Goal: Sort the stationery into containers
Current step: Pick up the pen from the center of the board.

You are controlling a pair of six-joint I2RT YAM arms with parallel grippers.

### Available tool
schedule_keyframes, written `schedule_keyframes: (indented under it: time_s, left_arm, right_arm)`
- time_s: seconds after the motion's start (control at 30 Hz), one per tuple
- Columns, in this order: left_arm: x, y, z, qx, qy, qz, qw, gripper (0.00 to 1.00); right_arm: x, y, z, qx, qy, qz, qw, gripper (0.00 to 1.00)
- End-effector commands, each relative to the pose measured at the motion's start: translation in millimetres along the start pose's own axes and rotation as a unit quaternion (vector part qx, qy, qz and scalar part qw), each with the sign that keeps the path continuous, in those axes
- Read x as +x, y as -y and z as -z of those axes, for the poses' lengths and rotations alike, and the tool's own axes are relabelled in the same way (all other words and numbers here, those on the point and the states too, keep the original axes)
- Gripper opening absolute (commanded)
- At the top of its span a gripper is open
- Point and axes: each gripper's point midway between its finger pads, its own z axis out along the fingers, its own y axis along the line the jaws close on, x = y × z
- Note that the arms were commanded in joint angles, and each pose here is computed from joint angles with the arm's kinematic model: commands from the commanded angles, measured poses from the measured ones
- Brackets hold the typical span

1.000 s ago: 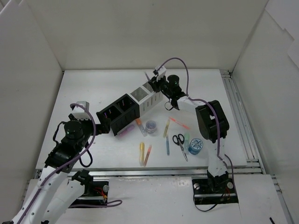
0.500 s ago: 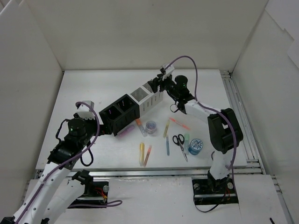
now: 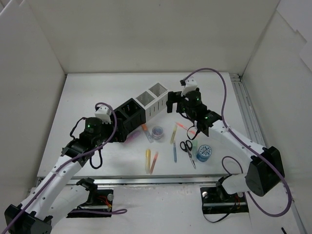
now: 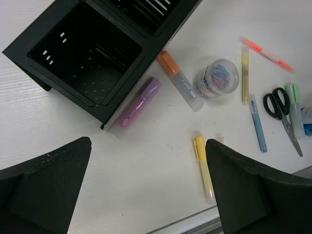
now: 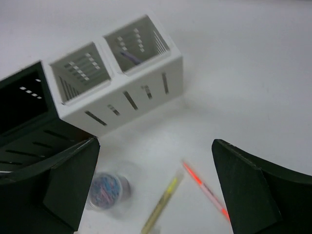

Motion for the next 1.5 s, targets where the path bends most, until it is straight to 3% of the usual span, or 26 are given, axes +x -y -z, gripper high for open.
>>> schedule_keyframes:
  time_s: [0.0, 0.33, 0.43, 0.47, 0.63, 0.67, 0.77, 1.07, 1.33, 1.47]
  left_arm:
    - [-27.2, 19.1, 2.8, 0.030, 0.036, 0.001, 0.999, 0.99]
    - [-18.5, 12.1, 1.7, 0.010, 0.032, -0.002, 0.999, 0.99]
    - [-18.5, 8.9, 1.6, 0.001, 0.033, -0.003, 0.999, 0.99]
    - [-18.0, 8.3, 1.3, 0.000, 0.032, -0.004, 0.999, 0.99]
    - [-12.0, 6.6, 3.1, -0.005, 0.023, -0.008, 1.000, 0.99]
    - [-11.5, 6.3, 3.9, -0.005, 0.022, -0.008, 1.000, 0.99]
    - [-8.9, 3.1, 7.5, -0.010, 0.025, -0.009, 1.000, 1.00]
    - [-8.3, 1.0, 14.9, -0.010, 0.040, -0.001, 0.999, 1.00]
    - [-9.2, -0.2, 14.8, -0.016, 0.036, -0.002, 0.999, 0.99]
    - [-9.7, 0.1, 14.0, -0.016, 0.037, -0.001, 0.999, 0.99]
  right_arm:
    - [35.4, 41.6, 28.3, 0.134, -0.062, -0.047, 0.988, 0.98]
    - [114.4, 24.9, 12.0, 0.148, -0.145, -0.089, 0.974, 0.98]
    - [142.0, 16.9, -3.3, 0.149, -0.182, -0.086, 0.968, 0.86]
    - [145.9, 16.1, -5.5, 0.151, -0.187, -0.085, 0.967, 0.78]
    - [166.8, 22.7, -11.5, 0.181, -0.201, -0.089, 0.959, 0.62]
    - [170.4, 22.1, -11.8, 0.183, -0.204, -0.092, 0.957, 0.53]
    - [181.1, 18.9, -15.7, 0.183, -0.217, -0.088, 0.955, 0.41]
    - [190.3, 15.0, -28.9, 0.188, -0.222, -0.075, 0.954, 0.32]
    - [192.1, 4.9, -32.6, 0.167, -0.217, -0.084, 0.958, 0.04]
    - [163.4, -7.9, -38.2, 0.135, -0.172, -0.094, 0.971, 0.00]
